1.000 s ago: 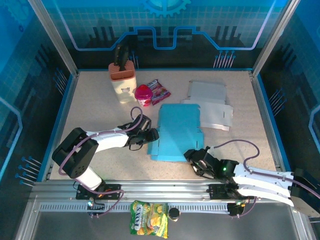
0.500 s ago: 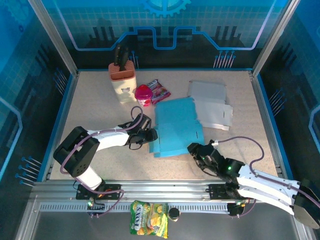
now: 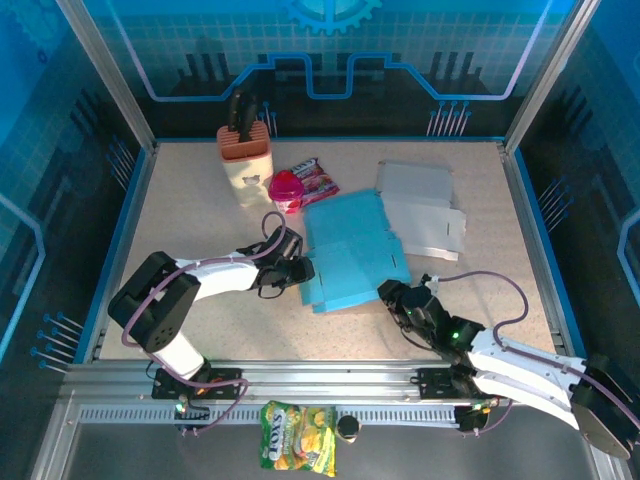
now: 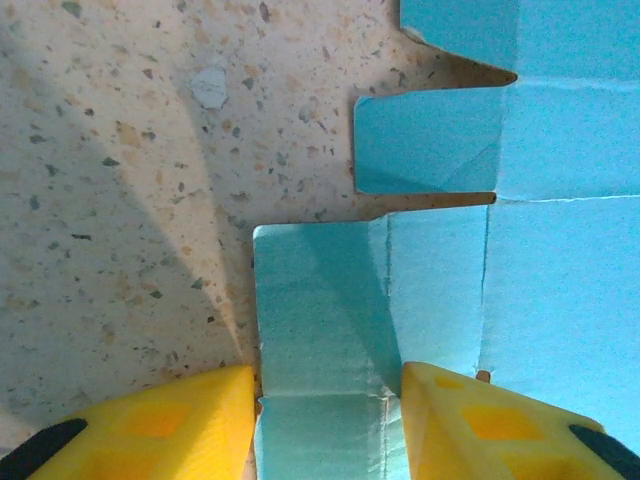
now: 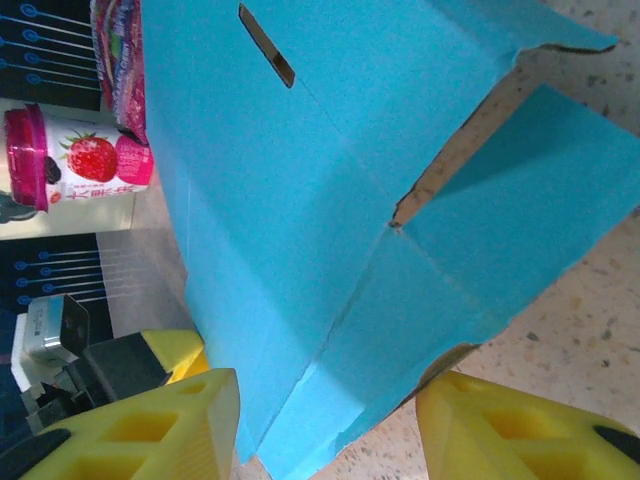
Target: Fold the paper box
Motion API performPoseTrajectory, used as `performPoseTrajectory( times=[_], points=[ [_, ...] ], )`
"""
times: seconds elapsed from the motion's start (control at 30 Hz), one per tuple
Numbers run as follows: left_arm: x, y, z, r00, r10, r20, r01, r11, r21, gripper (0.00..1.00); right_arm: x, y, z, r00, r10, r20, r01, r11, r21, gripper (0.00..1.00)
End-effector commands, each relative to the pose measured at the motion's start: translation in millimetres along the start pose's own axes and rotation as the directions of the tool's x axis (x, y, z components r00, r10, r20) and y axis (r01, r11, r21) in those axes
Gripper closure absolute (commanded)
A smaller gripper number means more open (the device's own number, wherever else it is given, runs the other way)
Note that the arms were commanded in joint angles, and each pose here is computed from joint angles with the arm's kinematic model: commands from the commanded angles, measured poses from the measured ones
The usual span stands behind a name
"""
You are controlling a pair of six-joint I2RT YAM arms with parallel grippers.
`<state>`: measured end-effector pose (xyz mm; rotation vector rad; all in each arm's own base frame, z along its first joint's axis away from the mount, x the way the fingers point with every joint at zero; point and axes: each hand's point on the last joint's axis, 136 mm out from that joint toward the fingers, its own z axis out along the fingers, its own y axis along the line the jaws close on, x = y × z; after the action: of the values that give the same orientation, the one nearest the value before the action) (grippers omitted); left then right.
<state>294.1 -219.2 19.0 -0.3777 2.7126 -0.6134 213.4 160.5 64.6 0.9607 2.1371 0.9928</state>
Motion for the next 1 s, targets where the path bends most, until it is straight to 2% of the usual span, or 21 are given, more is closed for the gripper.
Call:
performPoseTrajectory(
  times=[0.0,0.43,0.53,0.8,0.97],
  points=[
    [8,-27,15,0.998,0.031,-0.056,-0.024,0.993,0.119,0.58,-15,5,2,0.997,-0.005,0.076,0.008,0.999,-0.041,0.50],
    [10,-26,16,0.997,0.036,-0.064,-0.028,0.993,0.116,0.59,-13,-4,22,0.997,0.031,0.071,-0.030,0.999,-0.013,0.55],
    [11,-26,16,0.997,0.038,-0.065,-0.030,0.992,0.118,0.59,-11,-6,26,0.997,0.040,0.067,-0.039,0.999,-0.012,0.64],
    [7,-31,7,0.998,0.049,-0.048,-0.042,0.991,0.125,0.58,-15,9,22,0.996,0.025,0.080,-0.023,0.999,-0.025,1.00],
    [-3,-51,-38,0.991,0.119,0.067,-0.126,0.986,0.107,0.41,-22,28,5,0.997,0.024,0.077,-0.023,1.000,-0.007,1.00]
  ],
)
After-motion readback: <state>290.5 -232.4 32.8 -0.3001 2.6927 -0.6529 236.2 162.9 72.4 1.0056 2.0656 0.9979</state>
